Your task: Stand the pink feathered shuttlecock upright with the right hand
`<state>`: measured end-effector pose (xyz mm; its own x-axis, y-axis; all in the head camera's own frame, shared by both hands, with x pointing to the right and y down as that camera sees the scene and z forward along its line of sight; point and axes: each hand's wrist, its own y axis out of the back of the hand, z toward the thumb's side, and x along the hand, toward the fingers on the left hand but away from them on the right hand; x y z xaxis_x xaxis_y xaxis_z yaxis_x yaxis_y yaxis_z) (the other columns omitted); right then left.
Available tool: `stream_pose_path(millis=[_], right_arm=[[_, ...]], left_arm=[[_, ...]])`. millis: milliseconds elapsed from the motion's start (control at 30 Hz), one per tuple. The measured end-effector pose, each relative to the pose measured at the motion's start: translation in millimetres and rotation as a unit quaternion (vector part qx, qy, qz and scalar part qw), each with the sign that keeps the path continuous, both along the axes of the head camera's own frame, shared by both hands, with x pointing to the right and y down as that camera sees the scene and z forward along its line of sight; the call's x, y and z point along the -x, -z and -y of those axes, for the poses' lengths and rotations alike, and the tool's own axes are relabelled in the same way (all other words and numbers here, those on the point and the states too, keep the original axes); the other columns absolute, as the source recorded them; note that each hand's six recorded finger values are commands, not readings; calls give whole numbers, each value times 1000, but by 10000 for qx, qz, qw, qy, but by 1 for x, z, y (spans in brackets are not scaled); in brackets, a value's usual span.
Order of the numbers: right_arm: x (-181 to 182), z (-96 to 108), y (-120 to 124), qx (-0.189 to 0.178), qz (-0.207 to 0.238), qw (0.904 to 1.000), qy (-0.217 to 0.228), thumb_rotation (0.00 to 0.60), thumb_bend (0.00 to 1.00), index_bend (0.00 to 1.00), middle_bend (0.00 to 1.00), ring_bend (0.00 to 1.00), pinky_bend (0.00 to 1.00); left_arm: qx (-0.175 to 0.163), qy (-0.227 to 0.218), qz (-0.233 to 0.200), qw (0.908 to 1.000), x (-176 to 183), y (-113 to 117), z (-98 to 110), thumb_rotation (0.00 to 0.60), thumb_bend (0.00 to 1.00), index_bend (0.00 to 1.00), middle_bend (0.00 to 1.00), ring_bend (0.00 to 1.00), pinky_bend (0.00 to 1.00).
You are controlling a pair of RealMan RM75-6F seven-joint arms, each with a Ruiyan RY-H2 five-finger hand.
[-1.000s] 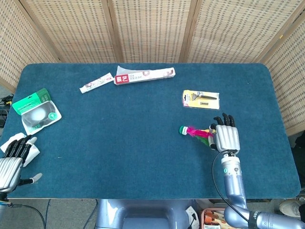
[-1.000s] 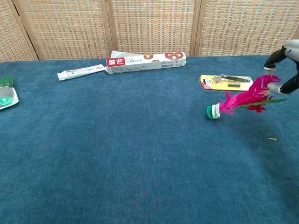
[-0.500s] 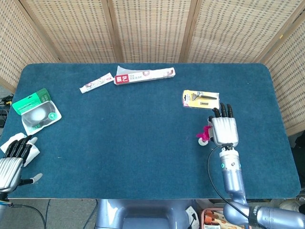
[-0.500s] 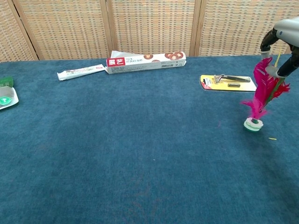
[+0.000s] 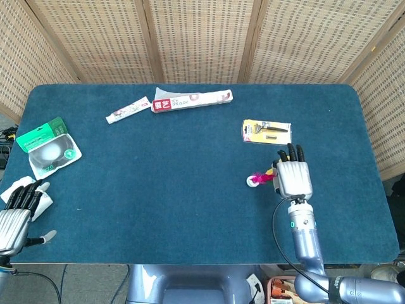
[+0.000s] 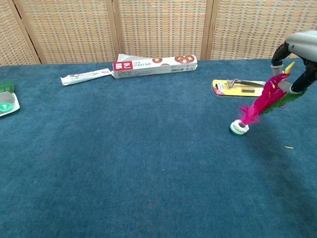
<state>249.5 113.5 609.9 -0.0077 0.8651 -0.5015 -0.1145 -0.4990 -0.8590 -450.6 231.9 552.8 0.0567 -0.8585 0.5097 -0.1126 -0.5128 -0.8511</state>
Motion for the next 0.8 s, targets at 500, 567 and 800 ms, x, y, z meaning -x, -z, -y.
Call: stream_pose_path(millis=[500, 567, 800], right_arm=[[14, 6, 21, -340, 181, 9990, 243, 600, 302, 196, 0, 0, 0], [14, 7, 25, -391, 178, 9987, 258, 600, 302, 141, 0, 0, 0], [-4, 3, 43, -603, 191, 9979, 153, 600, 302, 60, 0, 0, 0]], left_arm=[[-46, 36, -19, 10000, 2, 3, 1, 600, 0, 0, 0, 0, 0], [-43, 41, -19, 10000, 2, 3, 1, 600, 0, 0, 0, 0, 0], [-45, 44, 1, 10000, 3, 2, 1, 600, 0, 0, 0, 0, 0]])
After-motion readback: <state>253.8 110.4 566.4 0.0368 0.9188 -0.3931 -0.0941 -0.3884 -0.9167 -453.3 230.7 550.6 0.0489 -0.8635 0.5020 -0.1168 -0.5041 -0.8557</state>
